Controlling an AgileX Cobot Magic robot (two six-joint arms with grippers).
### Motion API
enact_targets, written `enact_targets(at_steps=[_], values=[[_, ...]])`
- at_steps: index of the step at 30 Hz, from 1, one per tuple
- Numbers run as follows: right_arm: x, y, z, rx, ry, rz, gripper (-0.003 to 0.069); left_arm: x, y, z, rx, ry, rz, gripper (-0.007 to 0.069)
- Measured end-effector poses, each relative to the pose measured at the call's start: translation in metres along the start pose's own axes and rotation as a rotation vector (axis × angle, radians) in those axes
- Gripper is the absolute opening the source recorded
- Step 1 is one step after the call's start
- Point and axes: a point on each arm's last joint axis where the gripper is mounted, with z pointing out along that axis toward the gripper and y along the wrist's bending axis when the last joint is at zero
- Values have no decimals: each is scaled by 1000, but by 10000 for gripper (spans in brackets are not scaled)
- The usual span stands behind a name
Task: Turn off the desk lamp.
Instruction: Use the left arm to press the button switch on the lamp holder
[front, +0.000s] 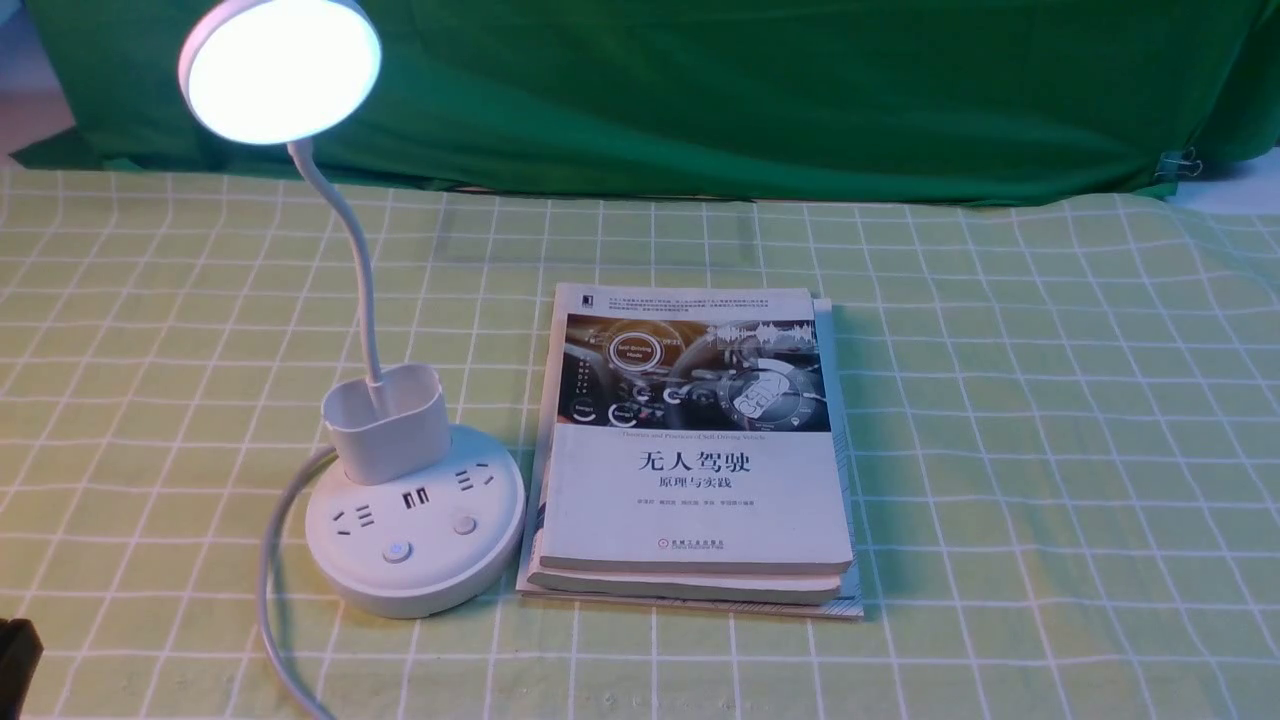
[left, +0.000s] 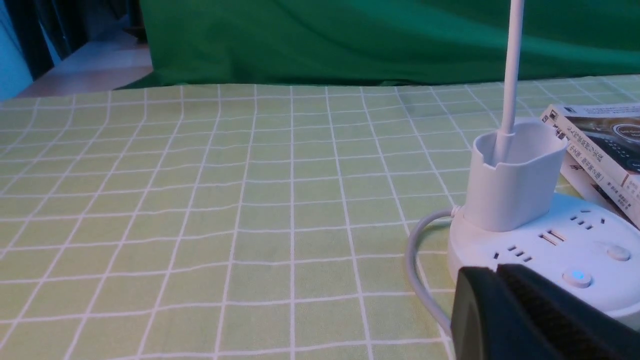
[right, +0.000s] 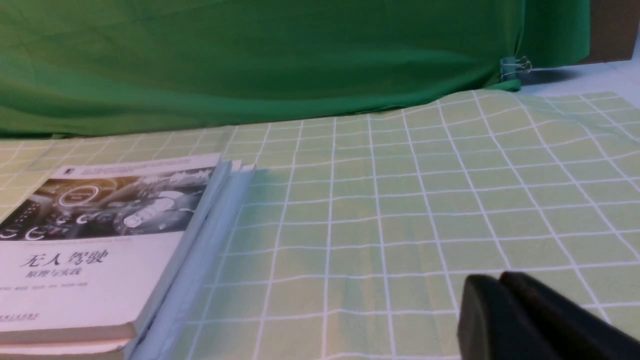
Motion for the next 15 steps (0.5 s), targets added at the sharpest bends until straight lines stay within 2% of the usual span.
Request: enact_targets(at_steps=[1, 3, 4, 5, 7, 9, 12, 15], values=[[0, 0, 0, 0, 0, 0, 29, -1, 0, 0, 1, -14, -17, 2], [0, 0, 0, 0, 0, 1, 29, -8, -1, 0, 20, -90, -212, 2], [0, 0, 0, 0, 0, 1, 29, -10, -1, -1, 24, -107, -257, 2], [0, 0, 0, 0, 0, 0, 29, -16, 0, -1, 37, -176, -435, 2], [0, 0, 0, 0, 0, 0, 29, -22, 3, -3, 41, -251, -581, 2], [0, 0, 0, 0, 0, 1, 29, -27, 6, -4, 36, -312, -649, 2], [0, 0, 0, 0, 0, 1, 29, -30, 8, -5, 30, -354, -676, 2], [0, 0, 0, 0, 0, 0, 29, -31, 7, -5, 46, -330, -730, 2]])
